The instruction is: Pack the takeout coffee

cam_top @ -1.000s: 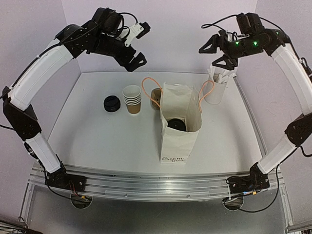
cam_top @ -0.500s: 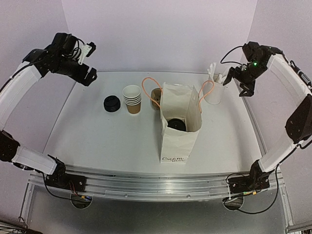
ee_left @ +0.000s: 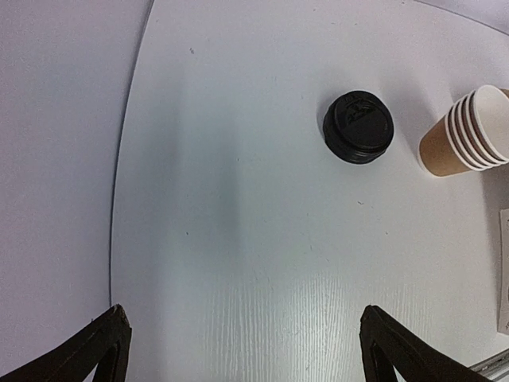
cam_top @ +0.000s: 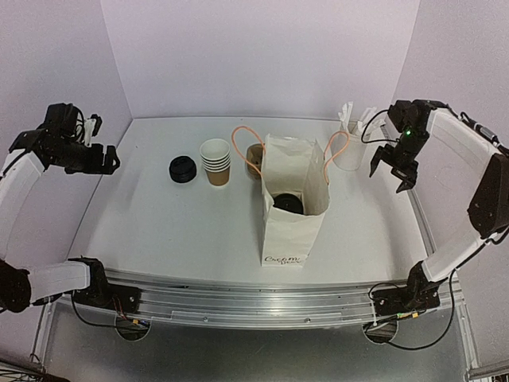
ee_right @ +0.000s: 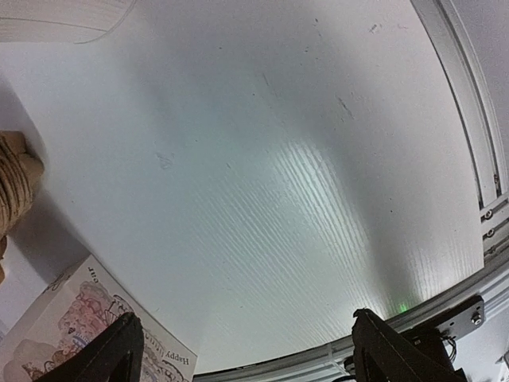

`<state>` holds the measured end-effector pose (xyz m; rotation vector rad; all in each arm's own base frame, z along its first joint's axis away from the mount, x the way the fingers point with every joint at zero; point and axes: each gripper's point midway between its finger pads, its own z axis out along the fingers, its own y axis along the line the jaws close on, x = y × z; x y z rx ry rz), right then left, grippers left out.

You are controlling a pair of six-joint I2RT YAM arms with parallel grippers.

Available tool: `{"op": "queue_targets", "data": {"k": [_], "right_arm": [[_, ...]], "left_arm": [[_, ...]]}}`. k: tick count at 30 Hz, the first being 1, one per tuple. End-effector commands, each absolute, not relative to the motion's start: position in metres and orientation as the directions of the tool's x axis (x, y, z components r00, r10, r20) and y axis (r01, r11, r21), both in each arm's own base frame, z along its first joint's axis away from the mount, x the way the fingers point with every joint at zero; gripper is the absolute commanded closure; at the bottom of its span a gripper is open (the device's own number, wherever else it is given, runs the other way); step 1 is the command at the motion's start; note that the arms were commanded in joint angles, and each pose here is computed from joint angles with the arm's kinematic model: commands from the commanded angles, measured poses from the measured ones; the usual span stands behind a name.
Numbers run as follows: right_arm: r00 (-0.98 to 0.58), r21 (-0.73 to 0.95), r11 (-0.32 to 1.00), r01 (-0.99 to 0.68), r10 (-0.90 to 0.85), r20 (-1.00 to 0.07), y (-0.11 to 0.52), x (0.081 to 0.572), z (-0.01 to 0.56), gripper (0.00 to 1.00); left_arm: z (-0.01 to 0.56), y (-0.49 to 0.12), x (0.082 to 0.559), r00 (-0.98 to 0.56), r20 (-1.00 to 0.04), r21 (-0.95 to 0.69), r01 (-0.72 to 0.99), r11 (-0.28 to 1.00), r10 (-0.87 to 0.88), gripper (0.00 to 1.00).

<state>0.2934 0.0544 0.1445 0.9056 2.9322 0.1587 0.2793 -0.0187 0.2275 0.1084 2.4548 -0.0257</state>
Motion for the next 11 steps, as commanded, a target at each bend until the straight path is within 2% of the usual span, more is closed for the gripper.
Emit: {"op": "queue_targets", "data": {"k": [1, 11], "right_arm": [[-0.773, 0.116, 0.774, 0.623, 0.631, -0.057, 0.048, 0.28, 0.15, 0.14], [-0.736, 0.131, 0.736, 0.665, 0.675, -0.055, 0.049, 0.281, 0.147, 0.18]], "left_arm": [[0.218, -0.018, 0.271, -0.77, -0.636, -0.106, 0.019, 0.994, -0.053, 0.0], [0.206, -0.015, 0.269, -0.759, -0.648, -0.106, -0.002, 0.994, -0.071, 0.0]]}}
